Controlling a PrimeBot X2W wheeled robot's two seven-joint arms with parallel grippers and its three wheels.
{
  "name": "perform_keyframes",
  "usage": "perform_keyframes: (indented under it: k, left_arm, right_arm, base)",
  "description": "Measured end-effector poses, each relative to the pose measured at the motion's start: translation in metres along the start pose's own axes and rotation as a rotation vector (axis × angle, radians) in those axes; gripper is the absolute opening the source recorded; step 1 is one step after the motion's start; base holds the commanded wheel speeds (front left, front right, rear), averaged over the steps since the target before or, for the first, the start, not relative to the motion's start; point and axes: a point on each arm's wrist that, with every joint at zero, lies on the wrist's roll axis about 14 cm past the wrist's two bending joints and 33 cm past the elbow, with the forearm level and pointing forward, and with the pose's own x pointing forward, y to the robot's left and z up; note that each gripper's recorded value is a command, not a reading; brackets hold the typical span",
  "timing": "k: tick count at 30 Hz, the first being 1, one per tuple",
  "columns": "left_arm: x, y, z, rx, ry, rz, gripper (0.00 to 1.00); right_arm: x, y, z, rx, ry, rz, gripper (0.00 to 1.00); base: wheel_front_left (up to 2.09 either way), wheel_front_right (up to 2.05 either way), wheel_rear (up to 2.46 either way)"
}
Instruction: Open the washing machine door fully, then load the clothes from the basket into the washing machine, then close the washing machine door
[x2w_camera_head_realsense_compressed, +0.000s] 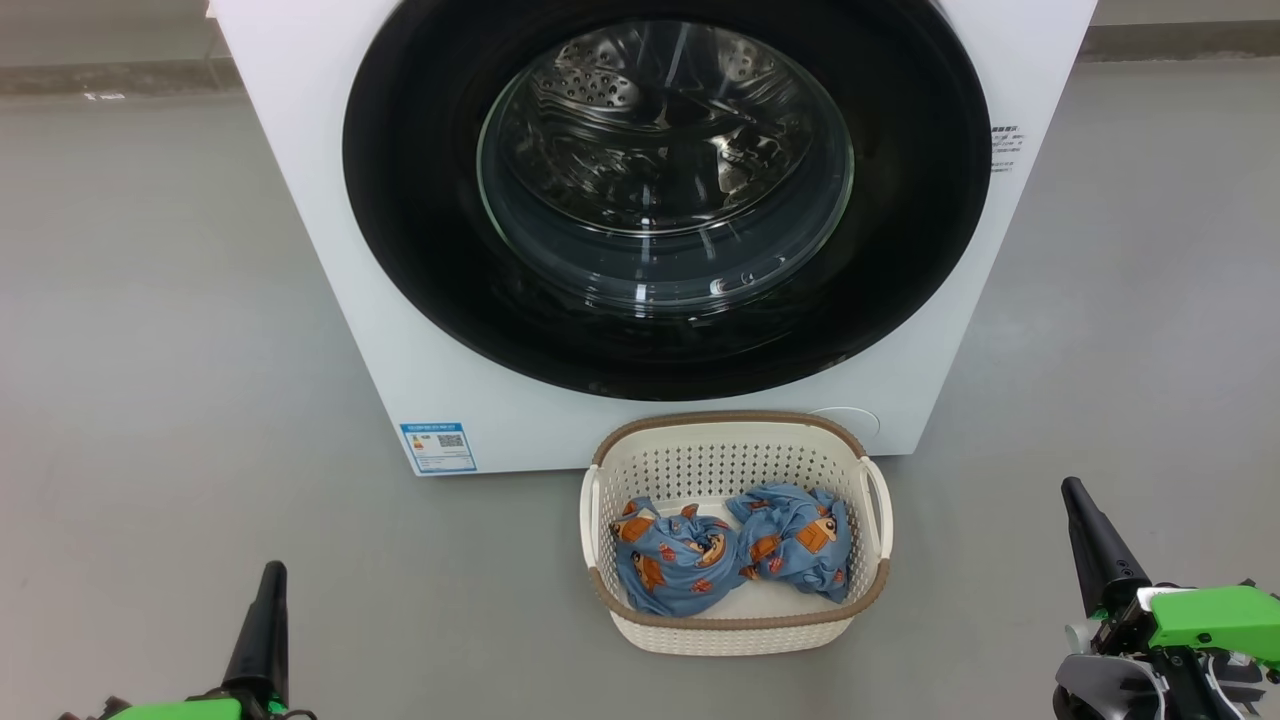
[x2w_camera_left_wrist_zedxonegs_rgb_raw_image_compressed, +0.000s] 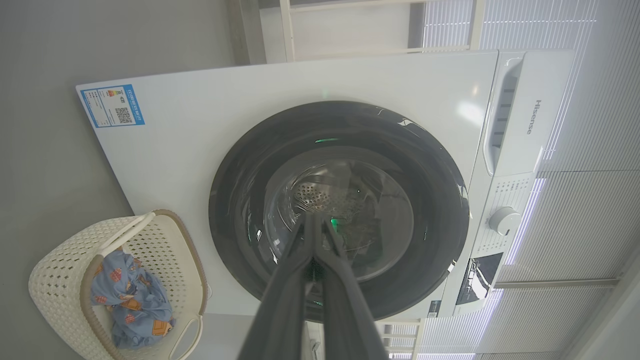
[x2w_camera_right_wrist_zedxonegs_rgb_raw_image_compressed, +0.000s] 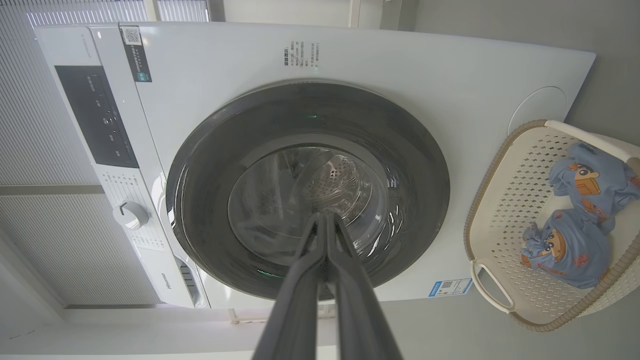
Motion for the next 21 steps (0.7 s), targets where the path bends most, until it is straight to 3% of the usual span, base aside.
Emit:
perform_keyframes:
  k: [21]
  left_arm:
    - [0.0000, 0.0001, 0.0002, 0.001, -0.003, 0.000, 0.00]
  right_arm:
    - [-0.0002, -0.0001, 0.0018, 0.005, -0.007, 0.000, 0.00]
  base:
    - [0.00, 0.00, 0.00]
